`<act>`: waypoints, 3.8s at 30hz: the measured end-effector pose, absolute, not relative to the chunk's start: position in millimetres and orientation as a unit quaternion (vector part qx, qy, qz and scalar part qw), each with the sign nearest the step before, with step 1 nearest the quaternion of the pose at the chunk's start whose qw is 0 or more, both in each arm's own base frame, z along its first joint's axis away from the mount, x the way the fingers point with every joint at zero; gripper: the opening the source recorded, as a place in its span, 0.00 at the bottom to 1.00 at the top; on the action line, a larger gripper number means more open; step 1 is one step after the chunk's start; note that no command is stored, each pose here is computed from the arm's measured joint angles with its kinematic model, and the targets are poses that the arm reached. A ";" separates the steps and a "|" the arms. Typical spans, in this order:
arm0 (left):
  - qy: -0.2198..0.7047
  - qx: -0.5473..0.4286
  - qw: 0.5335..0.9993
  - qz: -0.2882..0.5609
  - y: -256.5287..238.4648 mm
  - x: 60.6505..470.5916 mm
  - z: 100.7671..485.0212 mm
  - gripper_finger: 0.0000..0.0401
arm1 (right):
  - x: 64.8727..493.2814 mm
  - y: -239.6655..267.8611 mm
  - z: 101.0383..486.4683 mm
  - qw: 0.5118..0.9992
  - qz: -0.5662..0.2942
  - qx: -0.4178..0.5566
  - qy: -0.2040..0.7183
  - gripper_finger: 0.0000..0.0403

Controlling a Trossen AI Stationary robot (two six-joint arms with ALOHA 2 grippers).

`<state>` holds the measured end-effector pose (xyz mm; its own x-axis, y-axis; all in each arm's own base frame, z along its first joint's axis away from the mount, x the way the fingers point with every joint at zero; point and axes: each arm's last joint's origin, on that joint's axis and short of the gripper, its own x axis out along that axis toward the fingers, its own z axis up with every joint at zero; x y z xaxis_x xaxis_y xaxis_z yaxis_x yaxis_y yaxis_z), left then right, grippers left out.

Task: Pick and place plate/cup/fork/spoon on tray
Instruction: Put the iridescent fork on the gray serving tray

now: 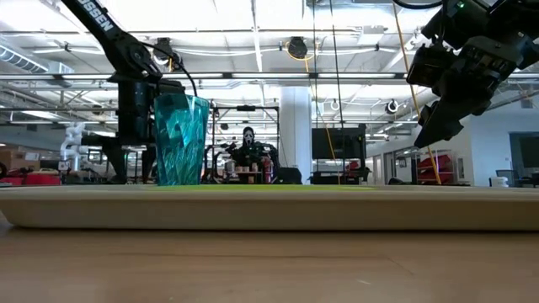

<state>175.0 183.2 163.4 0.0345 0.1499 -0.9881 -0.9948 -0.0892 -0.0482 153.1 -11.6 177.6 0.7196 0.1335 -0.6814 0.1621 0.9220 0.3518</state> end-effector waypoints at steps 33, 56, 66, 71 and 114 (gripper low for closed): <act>0.509 -0.492 0.514 0.485 194.1 179.1 133.3 0.04 | 152.6 -14.1 177.4 0.910 -0.009 0.178 0.374 0.45; 0.304 -0.371 0.753 0.450 161.7 173.5 310.0 0.03 | 160.4 -18.4 186.1 0.934 -0.057 0.162 0.313 0.45; 0.061 -0.229 0.915 0.326 129.6 200.2 390.3 0.02 | 178.3 -21.6 226.8 0.988 -0.039 0.122 0.088 0.45; 0.022 -0.191 0.945 0.266 111.5 221.7 398.6 0.02 | 182.2 -21.5 246.0 0.996 -0.026 0.078 -0.014 0.45; 0.123 -0.446 0.882 0.092 4.1 419.7 235.1 0.03 | 153.4 -20.1 243.7 0.996 -0.038 0.062 0.050 0.45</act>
